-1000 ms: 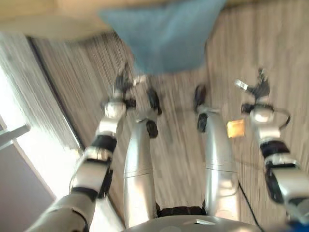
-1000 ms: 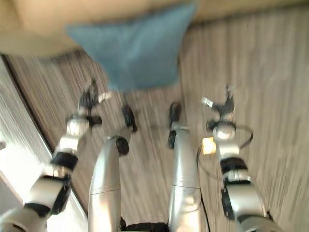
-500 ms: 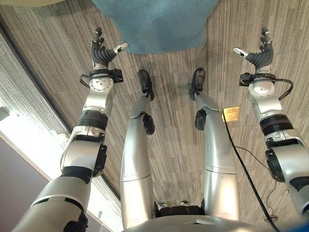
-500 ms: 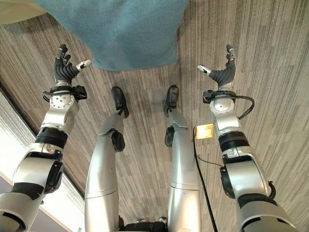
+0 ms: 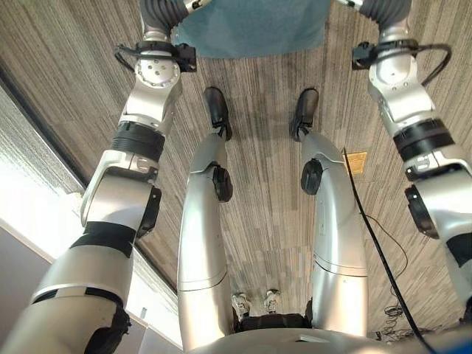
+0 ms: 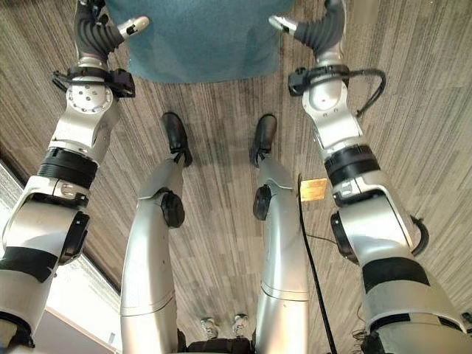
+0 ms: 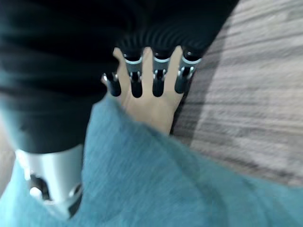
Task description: Pick up all the scattered cushions and arrange them neatly on the sofa.
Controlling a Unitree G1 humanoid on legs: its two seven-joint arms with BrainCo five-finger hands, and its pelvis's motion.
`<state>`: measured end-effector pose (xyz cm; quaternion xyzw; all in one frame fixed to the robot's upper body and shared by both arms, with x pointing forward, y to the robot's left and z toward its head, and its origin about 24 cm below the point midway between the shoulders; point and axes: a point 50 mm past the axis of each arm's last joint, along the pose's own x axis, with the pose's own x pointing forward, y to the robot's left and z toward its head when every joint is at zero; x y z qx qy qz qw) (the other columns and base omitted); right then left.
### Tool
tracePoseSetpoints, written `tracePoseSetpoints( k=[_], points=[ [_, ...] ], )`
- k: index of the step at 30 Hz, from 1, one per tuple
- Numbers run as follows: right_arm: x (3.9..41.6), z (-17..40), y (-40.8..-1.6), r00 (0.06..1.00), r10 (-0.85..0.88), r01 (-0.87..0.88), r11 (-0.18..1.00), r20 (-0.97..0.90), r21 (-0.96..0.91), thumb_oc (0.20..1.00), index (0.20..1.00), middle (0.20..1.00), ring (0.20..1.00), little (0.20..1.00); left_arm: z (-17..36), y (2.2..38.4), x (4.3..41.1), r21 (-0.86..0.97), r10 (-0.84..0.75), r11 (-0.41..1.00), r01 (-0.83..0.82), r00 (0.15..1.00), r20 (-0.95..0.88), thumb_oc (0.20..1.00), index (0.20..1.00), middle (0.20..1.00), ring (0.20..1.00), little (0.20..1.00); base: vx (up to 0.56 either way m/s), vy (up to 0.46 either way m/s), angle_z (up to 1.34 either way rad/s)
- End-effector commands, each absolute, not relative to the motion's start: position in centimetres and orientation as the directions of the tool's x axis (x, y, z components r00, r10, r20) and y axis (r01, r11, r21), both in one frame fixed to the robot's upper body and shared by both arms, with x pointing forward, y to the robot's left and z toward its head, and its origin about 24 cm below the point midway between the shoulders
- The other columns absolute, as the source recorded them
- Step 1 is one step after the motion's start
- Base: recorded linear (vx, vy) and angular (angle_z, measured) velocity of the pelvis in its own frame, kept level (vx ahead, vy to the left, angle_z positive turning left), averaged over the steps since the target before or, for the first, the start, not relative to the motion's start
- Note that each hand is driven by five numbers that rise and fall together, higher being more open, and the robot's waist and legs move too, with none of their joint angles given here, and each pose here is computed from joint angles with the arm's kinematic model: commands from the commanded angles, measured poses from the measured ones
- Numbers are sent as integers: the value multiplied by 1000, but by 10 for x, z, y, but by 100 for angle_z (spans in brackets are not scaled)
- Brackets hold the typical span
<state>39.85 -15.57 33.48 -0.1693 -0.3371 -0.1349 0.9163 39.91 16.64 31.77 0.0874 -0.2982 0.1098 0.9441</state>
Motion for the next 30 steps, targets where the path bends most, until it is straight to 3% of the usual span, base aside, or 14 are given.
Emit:
tracePoseSetpoints(
  k=[1, 8, 9, 10, 11, 12, 17, 24, 30],
  points=[
    [397, 332, -140, 727, -91, 334, 913, 681, -234, 1000, 1000, 1000, 1000, 1000, 334, 141, 395, 95, 103, 972, -213, 758, 644, 1000, 1000, 1000, 1000, 1000, 0, 0, 0],
    [384, 375, -89, 649, 41, 261, 926, 760, -272, 1000, 1000, 1000, 1000, 1000, 378, 96, 375, 58, 25, 993, -104, 659, 752, 1000, 1000, 1000, 1000, 1000, 1, -2, 2],
    [381, 378, -83, 640, 50, 242, 934, 767, -263, 959, 959, 959, 959, 959, 383, 93, 372, 45, 23, 995, -89, 645, 764, 1000, 1000, 1000, 1000, 1000, 1, -8, 6],
    [378, 380, -76, 633, 58, 206, 949, 772, -241, 457, 457, 457, 457, 457, 388, 90, 368, 34, 18, 997, -70, 630, 776, 937, 937, 937, 937, 937, -4, -17, 4],
    [374, 380, -70, 624, 58, 151, 969, 779, -194, 200, 200, 200, 200, 200, 388, 86, 365, 12, 7, 1000, -27, 624, 781, 304, 304, 304, 304, 304, -3, -11, 3],
    [374, 379, -70, 625, 58, 151, 970, 778, -193, 200, 200, 200, 200, 200, 387, 86, 365, 13, 7, 1000, -27, 626, 780, 200, 200, 200, 200, 200, 0, 0, 0],
    [368, 357, -78, 638, -30, 43, 999, 769, 4, 200, 200, 200, 200, 200, 372, 88, 359, -64, 9, 996, 64, 628, 778, 200, 200, 200, 200, 200, -11, -15, 1],
    [366, 318, -85, 669, -35, 43, 999, 742, 8, 200, 200, 200, 200, 200, 337, 91, 356, -124, 15, 985, 118, 661, 750, 200, 200, 200, 200, 200, -24, -60, 2],
    [349, 251, -96, 731, 5, -9, 1000, 682, 2, 200, 200, 200, 200, 200, 289, 93, 332, -107, -26, 982, 157, 669, 743, 200, 200, 200, 200, 200, -14, -131, 3]
  ],
)
